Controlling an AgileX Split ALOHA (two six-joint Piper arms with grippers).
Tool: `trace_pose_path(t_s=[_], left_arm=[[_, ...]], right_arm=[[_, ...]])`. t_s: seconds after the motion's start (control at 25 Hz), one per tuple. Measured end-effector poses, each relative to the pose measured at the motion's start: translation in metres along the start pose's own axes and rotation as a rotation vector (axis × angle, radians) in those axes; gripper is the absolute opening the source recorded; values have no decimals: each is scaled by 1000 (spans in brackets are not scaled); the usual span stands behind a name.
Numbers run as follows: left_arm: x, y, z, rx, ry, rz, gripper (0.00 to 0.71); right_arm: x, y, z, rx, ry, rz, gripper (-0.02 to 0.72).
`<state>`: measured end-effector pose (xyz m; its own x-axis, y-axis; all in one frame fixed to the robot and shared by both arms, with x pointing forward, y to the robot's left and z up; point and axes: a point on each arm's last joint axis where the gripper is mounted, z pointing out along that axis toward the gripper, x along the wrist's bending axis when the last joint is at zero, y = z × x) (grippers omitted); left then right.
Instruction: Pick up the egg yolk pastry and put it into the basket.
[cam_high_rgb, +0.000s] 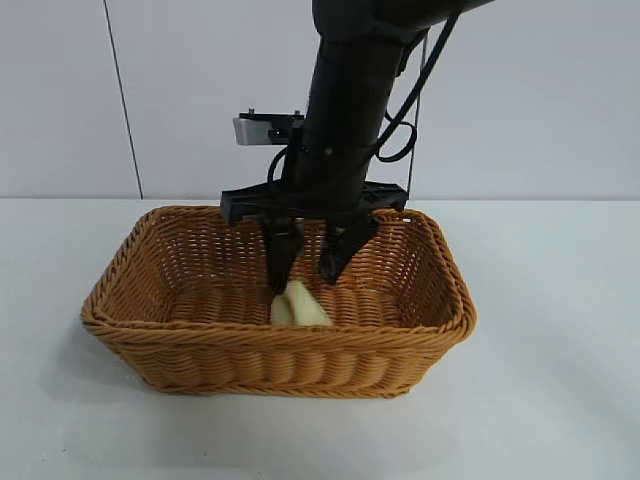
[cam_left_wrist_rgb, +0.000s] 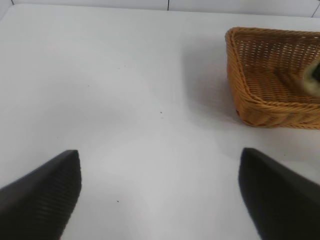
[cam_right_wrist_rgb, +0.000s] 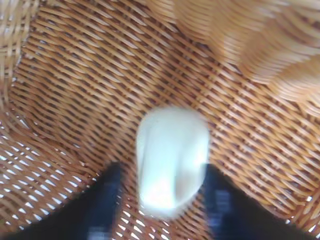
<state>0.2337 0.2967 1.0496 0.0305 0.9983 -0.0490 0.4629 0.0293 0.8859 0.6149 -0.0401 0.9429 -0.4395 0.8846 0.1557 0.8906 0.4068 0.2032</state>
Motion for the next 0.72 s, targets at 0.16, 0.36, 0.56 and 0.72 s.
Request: trace_pose_path(t_s=[0.16, 0.36, 0.56, 0.72], left_arm=[[0, 0, 0, 0, 0, 0, 663], [0, 0, 0, 0, 0, 0, 663], [0, 0, 0, 0, 0, 0, 663], [0, 0, 0, 0, 0, 0, 663]], right_arm=[[3, 8, -32, -62, -17, -18, 661], [1, 17, -78, -77, -119, -30, 675], [-30, 24, -94, -88, -180, 52, 675], [-77, 25, -101, -94, -205, 155, 675]])
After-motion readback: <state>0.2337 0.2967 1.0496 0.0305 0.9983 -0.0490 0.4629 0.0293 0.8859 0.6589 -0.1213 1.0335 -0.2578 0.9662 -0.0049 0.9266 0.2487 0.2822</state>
